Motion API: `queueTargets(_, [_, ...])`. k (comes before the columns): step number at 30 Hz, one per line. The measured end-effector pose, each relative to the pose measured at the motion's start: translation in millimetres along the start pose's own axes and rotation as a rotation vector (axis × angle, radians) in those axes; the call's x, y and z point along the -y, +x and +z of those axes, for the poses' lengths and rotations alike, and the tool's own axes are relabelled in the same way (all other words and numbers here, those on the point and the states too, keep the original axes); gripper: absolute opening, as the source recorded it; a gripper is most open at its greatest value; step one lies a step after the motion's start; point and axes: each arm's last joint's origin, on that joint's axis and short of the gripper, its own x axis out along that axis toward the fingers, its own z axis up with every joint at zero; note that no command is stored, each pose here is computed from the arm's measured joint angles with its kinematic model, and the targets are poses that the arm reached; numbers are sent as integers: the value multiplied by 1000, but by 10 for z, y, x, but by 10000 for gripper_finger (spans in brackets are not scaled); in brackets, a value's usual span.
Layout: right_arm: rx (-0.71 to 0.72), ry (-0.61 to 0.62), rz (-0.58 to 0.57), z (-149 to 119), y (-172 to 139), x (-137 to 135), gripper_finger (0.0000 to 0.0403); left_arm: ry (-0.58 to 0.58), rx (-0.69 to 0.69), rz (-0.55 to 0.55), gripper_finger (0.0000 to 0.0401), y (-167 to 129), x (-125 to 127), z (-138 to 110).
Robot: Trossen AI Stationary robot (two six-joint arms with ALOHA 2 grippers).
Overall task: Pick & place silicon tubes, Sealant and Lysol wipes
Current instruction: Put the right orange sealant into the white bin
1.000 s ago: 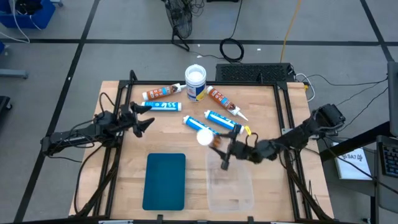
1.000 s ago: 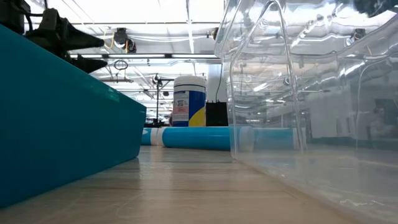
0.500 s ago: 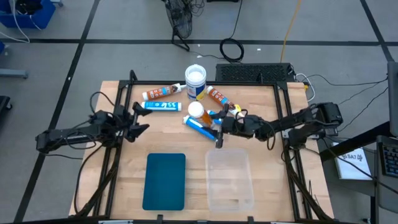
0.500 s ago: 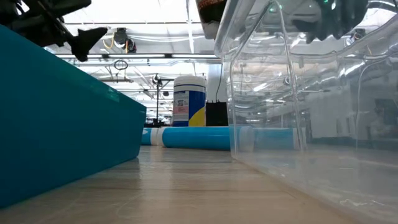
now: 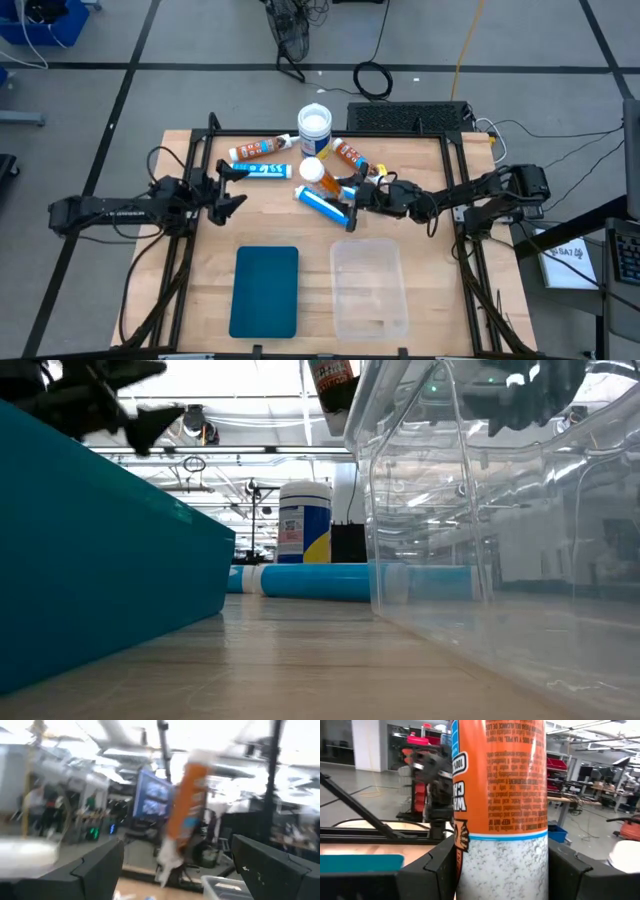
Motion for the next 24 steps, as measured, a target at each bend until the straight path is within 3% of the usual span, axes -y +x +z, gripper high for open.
queueTargets(5, [-8, 7, -7, -12, 5, 25, 207, 131, -79, -51, 363, 369, 138, 36])
queueTargets(17, [-17, 23, -8, -20, 5, 26, 207, 267, -168, -231, 363, 1414, 483, -38])
queueTargets(24, [-22, 42, 8, -21, -2, -21, 207, 357, -130, -206, 363, 1788, 575, -12])
